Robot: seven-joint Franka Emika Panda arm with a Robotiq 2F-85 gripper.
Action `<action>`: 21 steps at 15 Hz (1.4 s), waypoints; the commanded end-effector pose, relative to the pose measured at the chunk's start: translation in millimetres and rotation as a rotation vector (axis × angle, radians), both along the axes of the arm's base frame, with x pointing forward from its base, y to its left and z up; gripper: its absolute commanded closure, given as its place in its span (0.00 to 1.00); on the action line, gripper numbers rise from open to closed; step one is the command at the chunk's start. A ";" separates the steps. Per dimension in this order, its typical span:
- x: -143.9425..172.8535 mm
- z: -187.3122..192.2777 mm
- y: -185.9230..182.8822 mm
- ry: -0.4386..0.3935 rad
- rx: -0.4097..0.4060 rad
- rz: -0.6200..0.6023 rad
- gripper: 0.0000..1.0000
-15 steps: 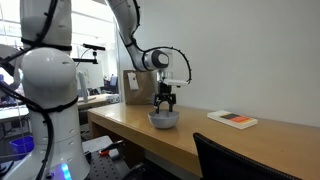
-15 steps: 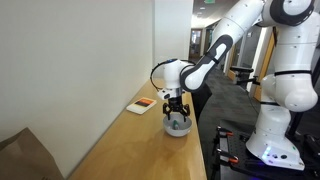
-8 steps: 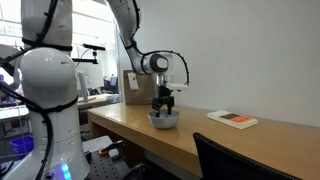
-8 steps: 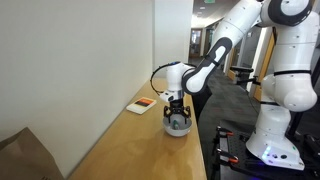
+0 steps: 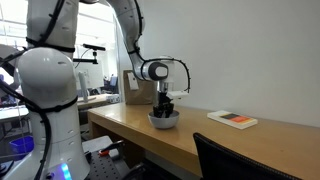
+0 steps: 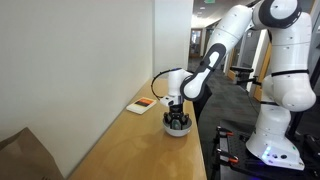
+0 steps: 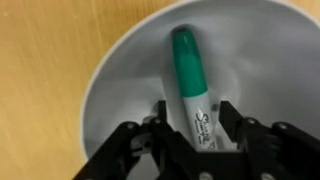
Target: Remove the marker from the bowl and put it on the table
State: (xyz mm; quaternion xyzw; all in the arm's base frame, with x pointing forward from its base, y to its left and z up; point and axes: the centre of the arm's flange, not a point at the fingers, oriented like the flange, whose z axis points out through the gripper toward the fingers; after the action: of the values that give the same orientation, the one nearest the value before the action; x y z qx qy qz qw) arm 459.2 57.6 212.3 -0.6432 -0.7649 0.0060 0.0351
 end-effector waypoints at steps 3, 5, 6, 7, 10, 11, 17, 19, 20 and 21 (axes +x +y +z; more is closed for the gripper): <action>1.3 -0.1 0.5 -0.048 0.001 0.015 0.85; 0.3 6.1 2.0 -0.049 -0.014 0.023 0.99; -0.4 9.4 3.1 -0.050 -0.022 0.028 0.94; -1.1 15.9 5.6 -0.050 -0.034 0.028 0.94; 1.5 36.8 16.4 -0.063 -0.074 0.034 0.94; 4.1 46.7 23.3 -0.076 -0.096 0.031 0.94; 26.3 100.0 78.0 -0.155 -0.201 0.048 0.94; 33.3 103.9 108.4 -0.168 -0.165 0.044 0.94; 34.8 104.1 123.0 -0.175 -0.144 0.052 0.94; 35.6 101.2 139.4 -0.182 -0.112 0.047 0.94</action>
State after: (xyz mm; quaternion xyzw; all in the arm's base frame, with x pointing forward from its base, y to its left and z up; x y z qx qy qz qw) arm 483.7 167.1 319.3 -0.6145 -0.7841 0.0032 -0.0867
